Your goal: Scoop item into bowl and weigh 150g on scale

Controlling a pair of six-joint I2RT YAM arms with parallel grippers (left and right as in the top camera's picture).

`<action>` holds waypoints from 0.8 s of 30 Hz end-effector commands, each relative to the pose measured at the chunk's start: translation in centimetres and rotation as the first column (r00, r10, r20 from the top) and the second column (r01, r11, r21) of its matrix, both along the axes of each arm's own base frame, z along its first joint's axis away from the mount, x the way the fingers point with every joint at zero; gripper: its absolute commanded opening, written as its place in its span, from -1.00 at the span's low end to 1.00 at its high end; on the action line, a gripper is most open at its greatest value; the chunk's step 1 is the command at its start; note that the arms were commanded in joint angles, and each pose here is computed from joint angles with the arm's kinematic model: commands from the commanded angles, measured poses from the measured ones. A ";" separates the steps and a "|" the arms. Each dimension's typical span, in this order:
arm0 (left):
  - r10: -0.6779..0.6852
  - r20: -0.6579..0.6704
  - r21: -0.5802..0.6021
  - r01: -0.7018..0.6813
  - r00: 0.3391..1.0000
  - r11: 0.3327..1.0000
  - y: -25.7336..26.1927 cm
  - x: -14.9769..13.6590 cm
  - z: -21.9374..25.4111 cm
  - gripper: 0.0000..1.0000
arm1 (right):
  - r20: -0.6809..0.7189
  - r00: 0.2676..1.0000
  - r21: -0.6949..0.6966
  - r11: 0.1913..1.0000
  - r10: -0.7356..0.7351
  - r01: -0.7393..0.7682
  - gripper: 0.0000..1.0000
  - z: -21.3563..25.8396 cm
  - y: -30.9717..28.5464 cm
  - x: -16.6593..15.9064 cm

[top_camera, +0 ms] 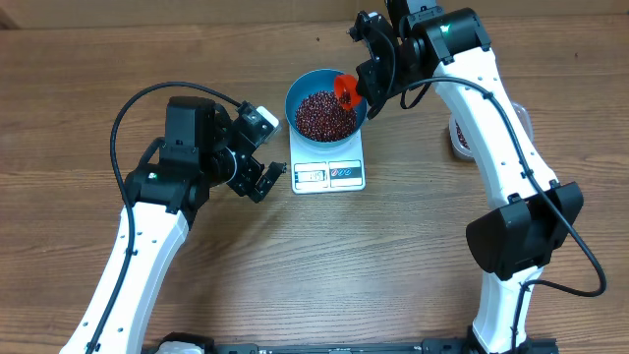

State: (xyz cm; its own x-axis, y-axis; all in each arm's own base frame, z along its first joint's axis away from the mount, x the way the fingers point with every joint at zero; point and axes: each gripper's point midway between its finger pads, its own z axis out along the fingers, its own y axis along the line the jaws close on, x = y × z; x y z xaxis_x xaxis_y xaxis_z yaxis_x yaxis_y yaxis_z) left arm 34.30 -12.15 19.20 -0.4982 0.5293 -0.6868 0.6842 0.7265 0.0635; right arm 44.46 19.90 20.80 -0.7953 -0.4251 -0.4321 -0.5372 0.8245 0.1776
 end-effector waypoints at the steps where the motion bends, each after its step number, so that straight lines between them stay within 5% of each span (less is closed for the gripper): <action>1: -0.016 0.021 -0.010 0.016 1.000 1.000 -0.2 0.4 0.8 0.99 | 0.094 0.996 0.005 1.000 0.001 -0.001 -0.93 3.3 -0.4 0.3; 24: -0.016 0.021 -0.010 0.016 1.000 1.000 -0.2 0.4 0.8 0.99 | 0.146 0.989 -0.011 1.000 0.031 -0.029 -0.93 4.3 0.1 0.2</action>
